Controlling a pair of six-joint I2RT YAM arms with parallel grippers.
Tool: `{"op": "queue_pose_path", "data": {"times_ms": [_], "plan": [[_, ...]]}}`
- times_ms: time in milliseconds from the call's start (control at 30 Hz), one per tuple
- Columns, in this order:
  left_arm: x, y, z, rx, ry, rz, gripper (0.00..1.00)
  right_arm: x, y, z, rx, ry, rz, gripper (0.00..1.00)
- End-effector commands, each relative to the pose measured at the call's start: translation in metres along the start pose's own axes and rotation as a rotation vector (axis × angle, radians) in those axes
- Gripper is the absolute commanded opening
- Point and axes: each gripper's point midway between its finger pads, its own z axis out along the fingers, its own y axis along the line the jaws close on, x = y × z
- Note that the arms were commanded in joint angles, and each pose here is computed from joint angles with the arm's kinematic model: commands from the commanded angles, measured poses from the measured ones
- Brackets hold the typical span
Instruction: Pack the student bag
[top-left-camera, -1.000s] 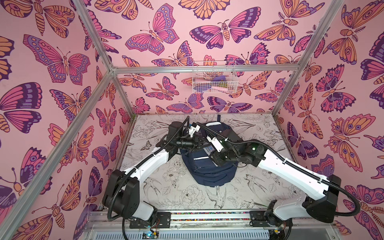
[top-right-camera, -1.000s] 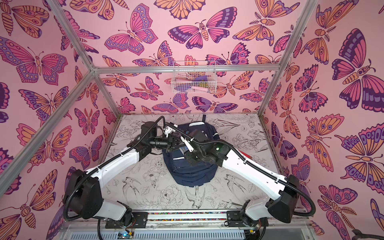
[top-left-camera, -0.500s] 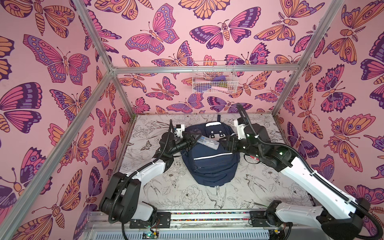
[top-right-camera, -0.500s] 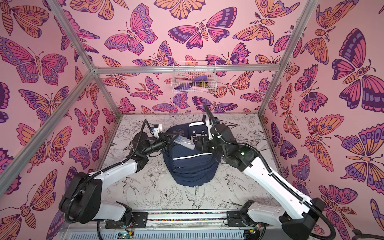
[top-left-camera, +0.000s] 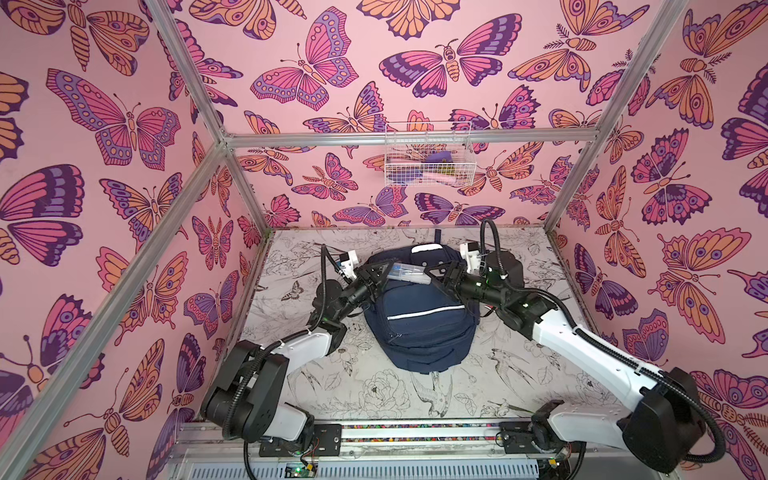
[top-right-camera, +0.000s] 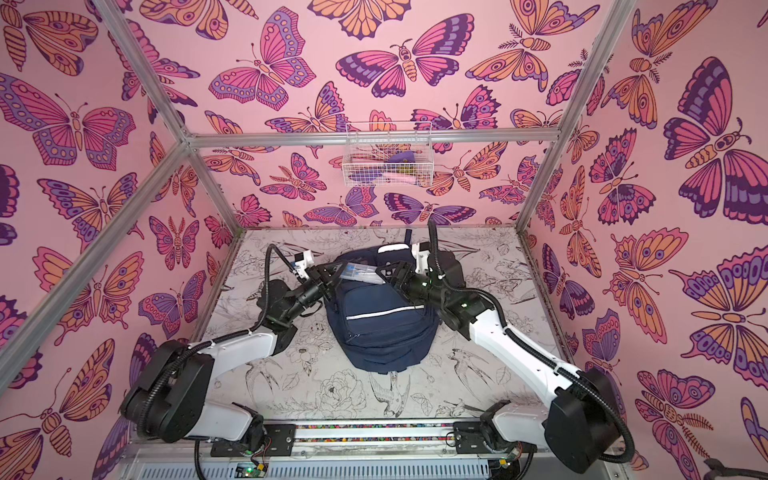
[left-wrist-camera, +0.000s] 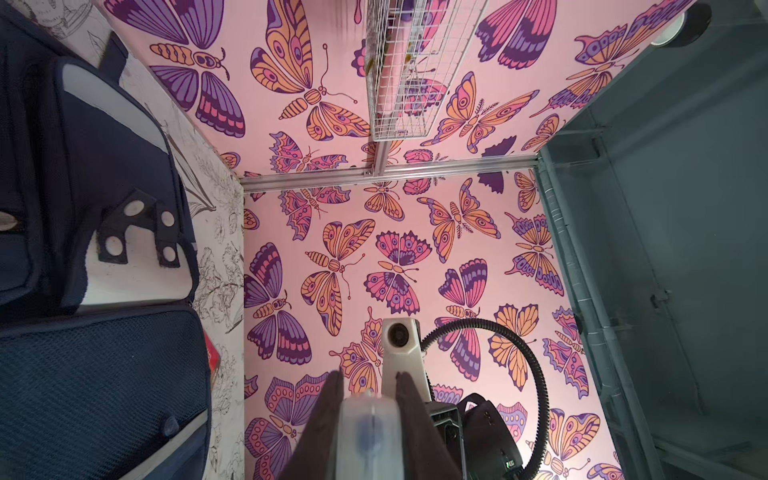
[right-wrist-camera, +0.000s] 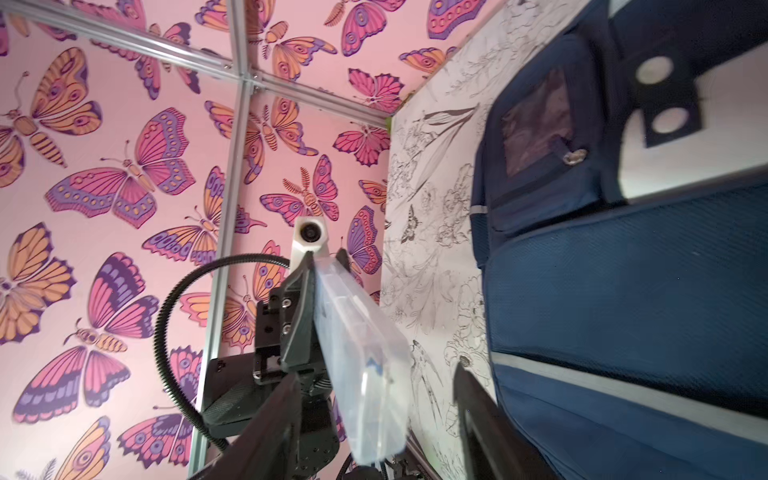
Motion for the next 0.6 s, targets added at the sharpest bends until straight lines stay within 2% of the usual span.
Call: {"op": "queue_pose_path", "data": {"times_ms": [0,300,367,500,567], "plan": [[-0.001,-0.022,-0.003,0.096,-0.02,0.027,0.06,-0.007,0.043,0.004,-0.178,0.02,0.016,0.52],[-0.002,-0.016,-0.005,0.096,-0.03,0.022,0.06,-0.008,0.048,0.012,-0.203,0.041,0.023,0.27],[-0.001,-0.015,-0.005,0.093,-0.029,0.022,0.11,-0.008,0.048,0.011,-0.195,0.04,0.016,0.22],[-0.001,-0.01,-0.007,0.081,-0.035,0.022,0.31,-0.01,0.048,0.008,-0.184,0.034,0.006,0.08],[-0.001,-0.008,-0.007,0.067,-0.033,0.023,0.4,-0.012,0.046,0.006,-0.176,0.027,0.006,0.05]]}}
